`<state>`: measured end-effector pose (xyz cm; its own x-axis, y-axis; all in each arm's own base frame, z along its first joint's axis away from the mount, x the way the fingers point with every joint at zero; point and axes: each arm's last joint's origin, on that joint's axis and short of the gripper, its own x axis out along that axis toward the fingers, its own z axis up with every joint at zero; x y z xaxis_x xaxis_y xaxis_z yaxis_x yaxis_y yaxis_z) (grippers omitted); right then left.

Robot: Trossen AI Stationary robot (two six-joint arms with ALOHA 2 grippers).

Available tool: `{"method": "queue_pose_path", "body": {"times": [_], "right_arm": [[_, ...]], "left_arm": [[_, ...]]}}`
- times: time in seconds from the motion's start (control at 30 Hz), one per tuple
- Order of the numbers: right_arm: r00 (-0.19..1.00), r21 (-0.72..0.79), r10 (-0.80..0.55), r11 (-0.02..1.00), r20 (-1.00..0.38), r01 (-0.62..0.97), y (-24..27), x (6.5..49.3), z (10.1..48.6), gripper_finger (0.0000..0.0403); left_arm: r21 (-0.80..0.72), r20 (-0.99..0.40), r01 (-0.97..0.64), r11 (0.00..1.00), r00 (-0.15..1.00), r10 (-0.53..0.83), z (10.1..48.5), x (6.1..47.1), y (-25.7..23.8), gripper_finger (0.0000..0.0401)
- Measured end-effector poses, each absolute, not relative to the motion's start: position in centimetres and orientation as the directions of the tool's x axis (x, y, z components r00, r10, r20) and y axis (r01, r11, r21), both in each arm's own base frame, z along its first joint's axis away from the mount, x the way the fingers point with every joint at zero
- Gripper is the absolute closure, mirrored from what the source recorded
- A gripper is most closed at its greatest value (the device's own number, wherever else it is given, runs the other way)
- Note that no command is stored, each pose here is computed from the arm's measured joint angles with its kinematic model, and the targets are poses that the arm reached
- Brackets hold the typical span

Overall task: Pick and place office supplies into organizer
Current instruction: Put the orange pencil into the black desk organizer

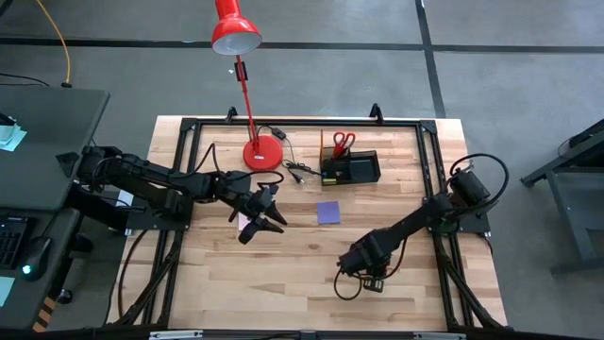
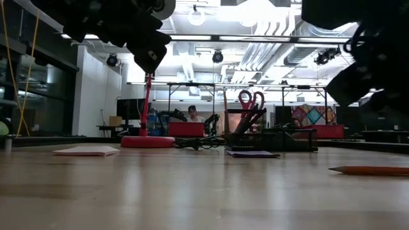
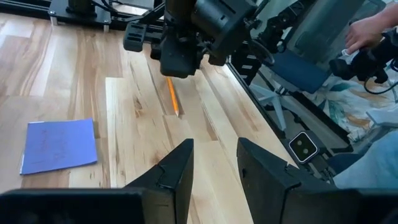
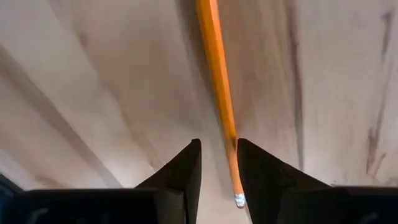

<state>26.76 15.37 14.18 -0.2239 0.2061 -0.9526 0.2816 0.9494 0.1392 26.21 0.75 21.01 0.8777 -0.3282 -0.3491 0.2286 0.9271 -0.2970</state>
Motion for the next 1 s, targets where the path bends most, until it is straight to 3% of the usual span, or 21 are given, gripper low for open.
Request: {"method": "queue_pose_path", "body": {"times": [0.33,0.5,1.0], "right_arm": [[-0.194,0.166,0.210,0.961,-0.958,0.222,16.2,26.4,14.8,0.0303],[-0.150,0.087,0.127,0.965,-0.980,0.248,15.7,25.9,15.9,0.0302],[-0.107,0.044,0.067,0.978,-0.992,0.205,15.6,26.3,15.5,0.0300]], "left_arm": [[-0.295,-0.349,0.229,0.928,0.878,-0.328,21.0,26.2,0.8,0.0290],[-0.292,-0.350,0.223,0.930,0.880,-0.321,21.0,26.2,0.8,0.0290],[-0.266,-0.351,0.226,0.937,0.883,-0.313,21.0,26.2,0.8,0.0290]]}}
